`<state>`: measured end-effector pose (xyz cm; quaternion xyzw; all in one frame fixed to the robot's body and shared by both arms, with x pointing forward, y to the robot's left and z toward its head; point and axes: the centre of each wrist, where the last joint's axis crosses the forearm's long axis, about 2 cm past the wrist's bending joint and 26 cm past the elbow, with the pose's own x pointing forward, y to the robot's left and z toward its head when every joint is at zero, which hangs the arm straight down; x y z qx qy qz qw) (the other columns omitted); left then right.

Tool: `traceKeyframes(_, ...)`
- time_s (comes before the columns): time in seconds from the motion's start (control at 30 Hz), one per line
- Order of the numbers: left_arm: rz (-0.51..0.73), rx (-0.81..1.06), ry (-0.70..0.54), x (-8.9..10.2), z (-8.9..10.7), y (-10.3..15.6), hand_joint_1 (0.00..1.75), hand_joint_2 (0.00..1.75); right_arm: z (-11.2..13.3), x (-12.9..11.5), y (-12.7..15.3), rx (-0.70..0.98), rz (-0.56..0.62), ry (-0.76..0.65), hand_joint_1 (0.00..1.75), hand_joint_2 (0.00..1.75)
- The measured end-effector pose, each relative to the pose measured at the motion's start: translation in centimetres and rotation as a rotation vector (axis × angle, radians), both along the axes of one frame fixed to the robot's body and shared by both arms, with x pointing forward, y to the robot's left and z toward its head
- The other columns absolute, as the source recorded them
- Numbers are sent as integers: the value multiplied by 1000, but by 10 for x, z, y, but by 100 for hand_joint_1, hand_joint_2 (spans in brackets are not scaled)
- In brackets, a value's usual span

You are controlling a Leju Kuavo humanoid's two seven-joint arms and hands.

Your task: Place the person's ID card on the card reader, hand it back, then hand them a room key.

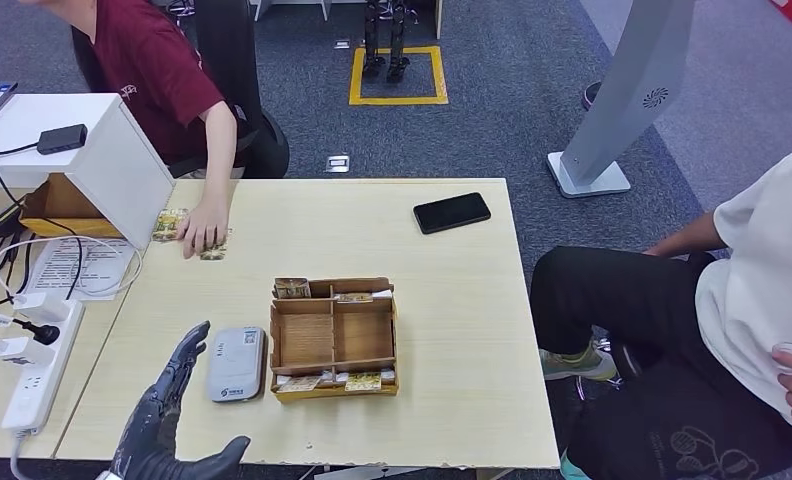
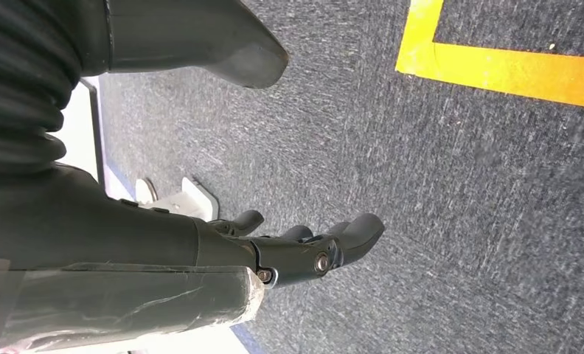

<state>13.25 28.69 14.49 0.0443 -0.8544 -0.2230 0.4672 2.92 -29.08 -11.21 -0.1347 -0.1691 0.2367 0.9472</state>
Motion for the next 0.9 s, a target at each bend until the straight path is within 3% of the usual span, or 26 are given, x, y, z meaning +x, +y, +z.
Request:
traceKeyframes(0.17,278,452,-261,-2,1,-18,0,175,0,1,2,4,18,5,0,175)
traceKeyframes(0.37,384,674,-338,-1,-18,-43,0,175,0,3,2,10,49,-1,0,175)
traceKeyframes(0.5,399,784,-382,-1,-31,-49,0,175,0,3,2,9,54,1,0,175)
traceKeyframes(0.9,384,874,-367,5,-50,-48,0,175,0,4,1,7,64,5,0,175)
